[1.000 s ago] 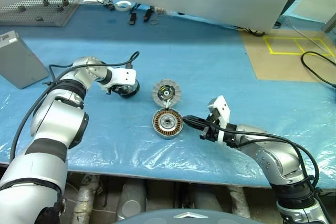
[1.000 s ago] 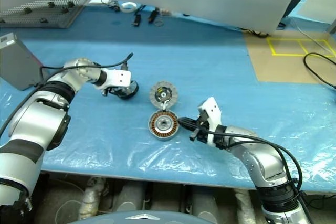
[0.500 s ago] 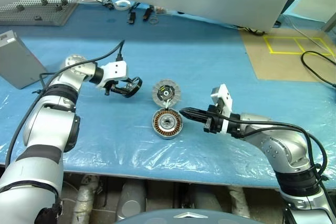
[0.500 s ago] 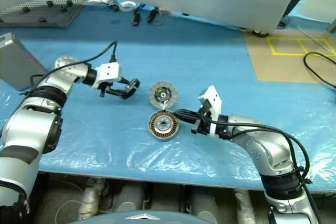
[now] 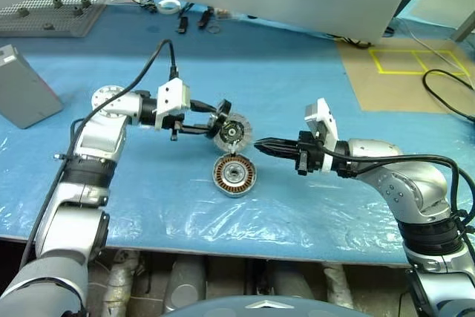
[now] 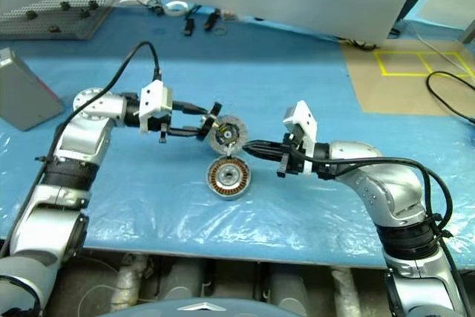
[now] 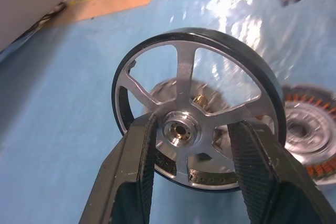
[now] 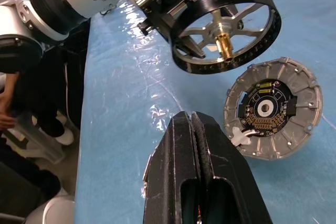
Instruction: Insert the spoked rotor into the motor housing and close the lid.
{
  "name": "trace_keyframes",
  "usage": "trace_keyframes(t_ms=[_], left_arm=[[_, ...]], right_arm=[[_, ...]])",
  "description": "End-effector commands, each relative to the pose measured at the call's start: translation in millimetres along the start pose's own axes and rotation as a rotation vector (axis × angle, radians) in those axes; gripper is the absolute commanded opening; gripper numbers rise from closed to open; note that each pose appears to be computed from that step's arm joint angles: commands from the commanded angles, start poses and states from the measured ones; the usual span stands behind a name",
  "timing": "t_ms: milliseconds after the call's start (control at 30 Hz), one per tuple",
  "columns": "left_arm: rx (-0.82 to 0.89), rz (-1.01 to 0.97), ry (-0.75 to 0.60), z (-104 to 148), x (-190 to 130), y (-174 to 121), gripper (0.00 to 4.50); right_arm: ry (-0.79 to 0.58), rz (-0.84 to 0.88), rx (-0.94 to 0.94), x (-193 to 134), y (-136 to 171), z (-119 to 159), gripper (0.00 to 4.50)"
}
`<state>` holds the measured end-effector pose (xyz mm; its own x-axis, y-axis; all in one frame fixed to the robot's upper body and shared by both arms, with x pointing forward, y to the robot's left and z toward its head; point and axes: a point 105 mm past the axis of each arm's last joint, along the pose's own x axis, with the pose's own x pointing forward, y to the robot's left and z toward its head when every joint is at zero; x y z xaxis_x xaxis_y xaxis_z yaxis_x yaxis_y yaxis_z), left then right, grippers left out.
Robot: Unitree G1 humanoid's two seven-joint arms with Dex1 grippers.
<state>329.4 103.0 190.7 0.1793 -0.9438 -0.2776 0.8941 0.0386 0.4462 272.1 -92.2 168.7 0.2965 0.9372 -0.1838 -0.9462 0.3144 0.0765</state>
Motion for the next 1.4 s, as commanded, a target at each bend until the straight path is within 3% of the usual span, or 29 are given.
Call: trace_keyframes(t_ms=[33, 333, 533, 1400], left_arm=[[0.01, -0.048, -0.042, 17, 3, -19, 1.76], [-0.002, -0.102, 0.003, 5, 18, -39, 1.76], [0.025, -0.125, 0.124, -19, 12, -46, 1.76], [0.114, -0.211, 0.165, -27, 31, -52, 1.76]], right_arm=[[0.0, 0.034, -0.053, -7, 5, 8, 0.0], [0.046, 0.044, -0.044, -11, 8, -5, 0.0], [0.066, 0.047, -0.036, -9, 11, -14, 0.0], [0.063, 0.022, -0.005, 1, 12, -23, 0.0]])
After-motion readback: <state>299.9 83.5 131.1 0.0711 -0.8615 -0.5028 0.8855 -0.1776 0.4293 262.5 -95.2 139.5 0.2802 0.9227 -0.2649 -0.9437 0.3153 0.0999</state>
